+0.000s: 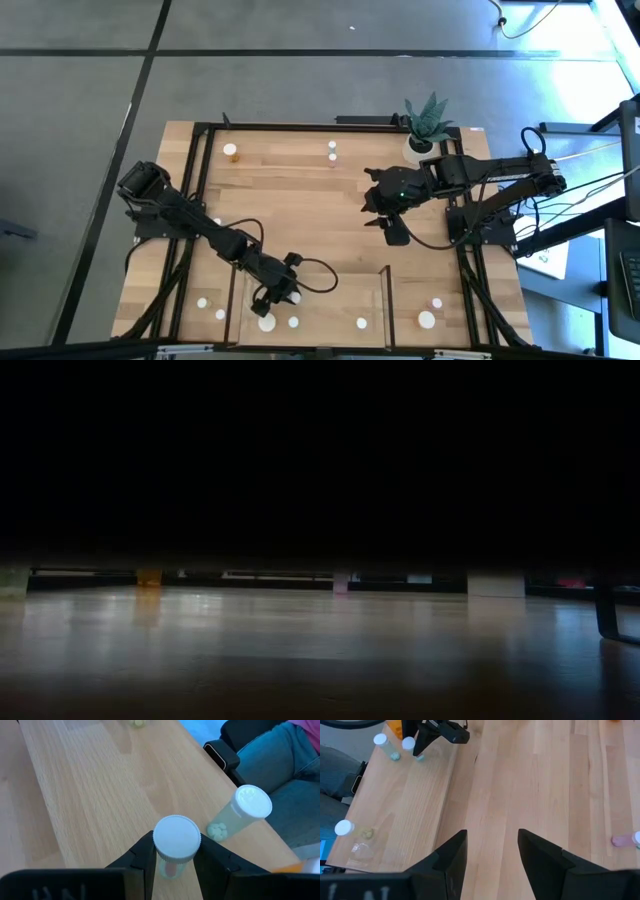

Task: Pick and place medicine bottles onto shelf by color
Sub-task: Put the bottom blue pill bottle on the shelf aligned with the other blue pill bottle

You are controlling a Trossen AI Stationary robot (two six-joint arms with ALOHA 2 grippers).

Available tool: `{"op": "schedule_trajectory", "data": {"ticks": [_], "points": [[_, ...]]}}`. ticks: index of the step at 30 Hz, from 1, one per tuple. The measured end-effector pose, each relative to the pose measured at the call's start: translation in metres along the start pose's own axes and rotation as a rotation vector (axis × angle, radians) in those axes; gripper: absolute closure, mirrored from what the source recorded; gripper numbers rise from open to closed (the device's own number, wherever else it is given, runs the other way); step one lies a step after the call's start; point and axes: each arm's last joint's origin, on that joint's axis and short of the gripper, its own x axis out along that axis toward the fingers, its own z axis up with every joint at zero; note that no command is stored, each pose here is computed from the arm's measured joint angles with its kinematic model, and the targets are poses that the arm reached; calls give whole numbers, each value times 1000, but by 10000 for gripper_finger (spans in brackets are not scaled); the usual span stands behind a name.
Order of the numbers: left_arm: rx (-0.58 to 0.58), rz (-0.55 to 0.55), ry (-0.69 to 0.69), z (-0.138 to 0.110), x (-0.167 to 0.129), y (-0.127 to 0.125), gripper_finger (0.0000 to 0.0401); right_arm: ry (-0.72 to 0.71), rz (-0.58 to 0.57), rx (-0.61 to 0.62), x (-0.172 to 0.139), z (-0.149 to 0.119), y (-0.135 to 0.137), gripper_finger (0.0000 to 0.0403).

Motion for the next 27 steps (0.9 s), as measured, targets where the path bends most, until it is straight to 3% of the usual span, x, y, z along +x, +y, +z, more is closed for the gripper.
{"op": "schedule_trajectory", "data": {"ticks": [13,27], "points": [[0,4,1,0,0,0,276,0,0,-2,0,0,0,226],[0,7,0,0,0,0,222,0,0,0,0,0,0,226]]}}
